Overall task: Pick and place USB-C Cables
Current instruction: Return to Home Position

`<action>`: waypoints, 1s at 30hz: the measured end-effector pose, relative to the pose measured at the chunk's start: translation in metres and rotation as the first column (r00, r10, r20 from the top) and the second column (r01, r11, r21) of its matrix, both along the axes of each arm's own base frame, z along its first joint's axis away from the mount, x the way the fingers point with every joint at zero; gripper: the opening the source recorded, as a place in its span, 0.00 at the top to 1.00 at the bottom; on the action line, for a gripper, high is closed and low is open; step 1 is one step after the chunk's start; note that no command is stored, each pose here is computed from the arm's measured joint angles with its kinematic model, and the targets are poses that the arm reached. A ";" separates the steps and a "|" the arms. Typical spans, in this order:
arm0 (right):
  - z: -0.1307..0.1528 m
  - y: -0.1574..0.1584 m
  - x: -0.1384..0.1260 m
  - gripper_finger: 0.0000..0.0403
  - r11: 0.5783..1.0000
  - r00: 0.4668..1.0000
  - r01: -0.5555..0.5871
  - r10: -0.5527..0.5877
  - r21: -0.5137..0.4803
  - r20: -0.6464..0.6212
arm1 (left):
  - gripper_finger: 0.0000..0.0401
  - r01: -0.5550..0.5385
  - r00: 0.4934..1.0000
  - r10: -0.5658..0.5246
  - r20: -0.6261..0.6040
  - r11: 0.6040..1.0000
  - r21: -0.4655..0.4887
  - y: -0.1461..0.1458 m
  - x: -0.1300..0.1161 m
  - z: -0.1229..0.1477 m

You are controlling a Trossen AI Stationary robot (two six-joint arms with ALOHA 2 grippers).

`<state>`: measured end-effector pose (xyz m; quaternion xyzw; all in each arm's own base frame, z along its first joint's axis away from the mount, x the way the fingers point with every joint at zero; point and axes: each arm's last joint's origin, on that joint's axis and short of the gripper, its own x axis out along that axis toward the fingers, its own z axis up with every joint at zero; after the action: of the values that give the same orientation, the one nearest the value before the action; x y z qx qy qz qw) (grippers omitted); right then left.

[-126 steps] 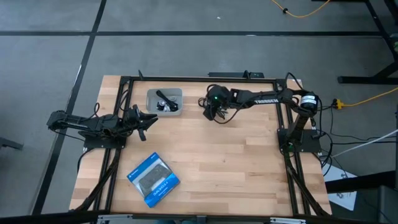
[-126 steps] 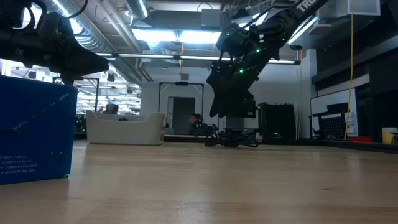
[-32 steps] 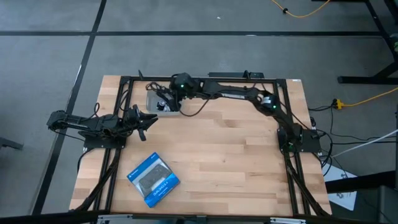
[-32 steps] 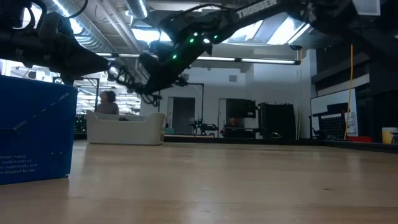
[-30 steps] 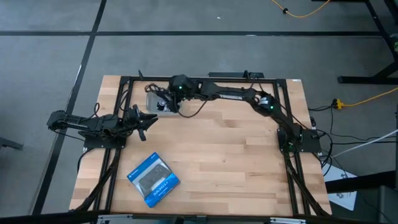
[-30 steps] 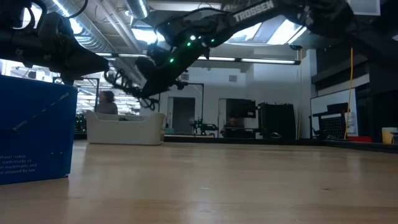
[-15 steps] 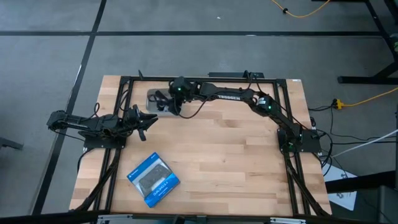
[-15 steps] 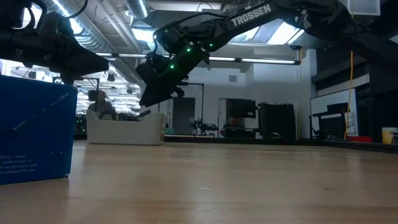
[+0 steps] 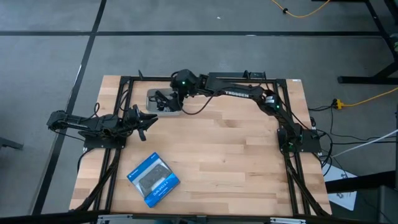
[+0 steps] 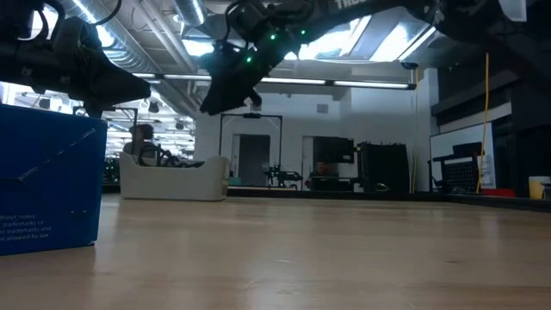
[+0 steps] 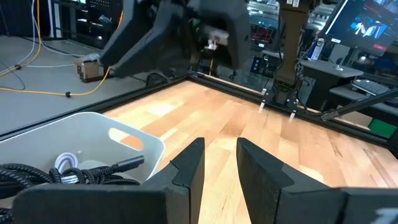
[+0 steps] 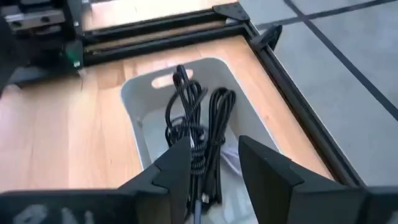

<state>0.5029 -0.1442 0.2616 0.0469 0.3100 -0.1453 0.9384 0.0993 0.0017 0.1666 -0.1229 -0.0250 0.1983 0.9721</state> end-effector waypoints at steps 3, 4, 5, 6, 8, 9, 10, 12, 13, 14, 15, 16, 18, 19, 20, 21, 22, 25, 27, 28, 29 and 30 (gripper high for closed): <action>0.006 0.001 -0.006 0.65 1.000 0.999 -0.012 0.012 -0.007 -0.037 | 0.78 0.000 1.000 0.000 0.000 1.000 0.000 0.000 0.000 0.000; 0.005 0.002 -0.007 0.65 1.000 0.999 -0.016 0.015 -0.007 -0.052 | 0.78 0.000 1.000 0.000 0.000 1.000 0.000 0.000 0.000 0.000; 0.003 0.002 -0.008 0.65 1.000 0.998 -0.014 0.014 0.000 -0.069 | 0.78 0.000 1.000 0.000 0.000 1.000 0.000 0.000 0.000 0.000; 0.001 0.003 -0.010 0.65 1.000 0.995 0.002 0.001 0.029 -0.097 | 0.78 0.000 1.000 0.000 0.000 1.000 0.000 0.000 0.000 0.000; -0.005 0.004 -0.015 0.65 0.994 0.987 0.054 -0.039 0.094 -0.154 | 0.78 0.000 1.000 0.000 0.000 1.000 0.000 0.000 0.000 0.000; -0.007 0.005 -0.017 0.65 0.991 0.981 0.071 -0.048 0.114 -0.186 | 0.78 0.000 1.000 0.000 0.000 1.000 0.000 0.000 0.000 0.000; -0.010 0.005 -0.020 0.65 0.990 0.974 0.076 -0.047 0.122 -0.221 | 0.78 0.000 1.000 0.000 0.000 1.000 0.000 0.000 0.000 0.000; -0.013 0.007 -0.024 0.65 0.990 0.960 0.067 -0.031 0.122 -0.277 | 0.78 0.000 1.000 0.000 0.000 1.000 0.000 0.000 0.000 0.000; -0.014 0.008 -0.026 0.65 0.992 0.953 0.055 -0.017 0.118 -0.302 | 0.78 0.000 1.000 0.000 0.000 1.000 0.000 0.000 0.000 0.000; -0.016 0.010 -0.027 0.65 0.993 0.946 0.040 -0.001 0.113 -0.325 | 0.78 0.000 1.000 0.000 0.000 1.000 0.000 0.000 0.000 0.000; -0.017 0.012 -0.028 0.65 0.994 0.938 0.024 0.015 0.108 -0.347 | 0.78 0.000 1.000 0.000 0.000 1.000 0.000 0.000 0.000 0.000; -0.018 0.013 -0.030 0.65 0.995 0.928 0.006 0.033 0.102 -0.370 | 0.78 0.000 1.000 0.000 0.000 1.000 0.000 0.000 0.000 0.000; -0.019 0.018 -0.031 0.65 0.995 0.913 -0.043 0.075 0.086 -0.402 | 0.78 0.000 1.000 0.000 0.000 1.000 0.000 0.000 0.000 0.000; -0.020 0.020 -0.031 0.65 0.994 0.904 -0.070 0.096 0.078 -0.416 | 0.78 0.000 1.000 0.000 0.000 1.000 0.000 0.000 0.000 0.000; -0.021 0.023 -0.032 0.65 0.993 0.893 -0.095 0.118 0.074 -0.433 | 0.78 0.000 1.000 0.000 0.000 1.000 0.000 0.000 0.000 0.000; -0.021 0.025 -0.033 0.65 0.990 0.881 -0.122 0.143 0.076 -0.451 | 0.78 0.000 1.000 0.000 0.000 1.000 0.000 0.000 0.000 0.000; -0.022 0.028 -0.034 0.65 0.985 0.869 -0.147 0.172 0.091 -0.465 | 0.78 0.000 1.000 0.000 0.000 1.000 0.000 0.000 0.000 0.000; -0.024 0.033 -0.038 0.65 0.958 0.842 -0.203 0.277 0.205 -0.463 | 0.78 0.000 1.000 0.000 0.000 1.000 0.000 0.000 0.000 0.000; -0.026 0.036 -0.041 0.65 0.925 0.815 -0.247 0.359 0.289 -0.455 | 0.78 0.000 1.000 0.000 0.000 1.000 0.000 0.000 0.000 0.000; -0.026 0.037 -0.042 0.65 0.913 0.807 -0.261 0.384 0.312 -0.448 | 0.78 0.000 1.000 0.000 0.000 1.000 0.000 0.000 0.000 0.000; -0.026 0.037 -0.043 0.65 0.905 0.803 -0.270 0.400 0.329 -0.441 | 0.78 0.000 1.000 0.000 0.000 1.000 0.000 0.000 0.000 0.000; -0.026 0.037 -0.043 0.65 0.901 0.801 -0.269 0.406 0.341 -0.441 | 0.78 0.000 1.000 0.000 0.000 1.000 0.000 0.000 0.000 0.000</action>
<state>0.4596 -0.1070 0.2356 0.0745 0.5626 0.0607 0.8211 0.0992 0.0017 0.1667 -0.1228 -0.0249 0.1983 0.9721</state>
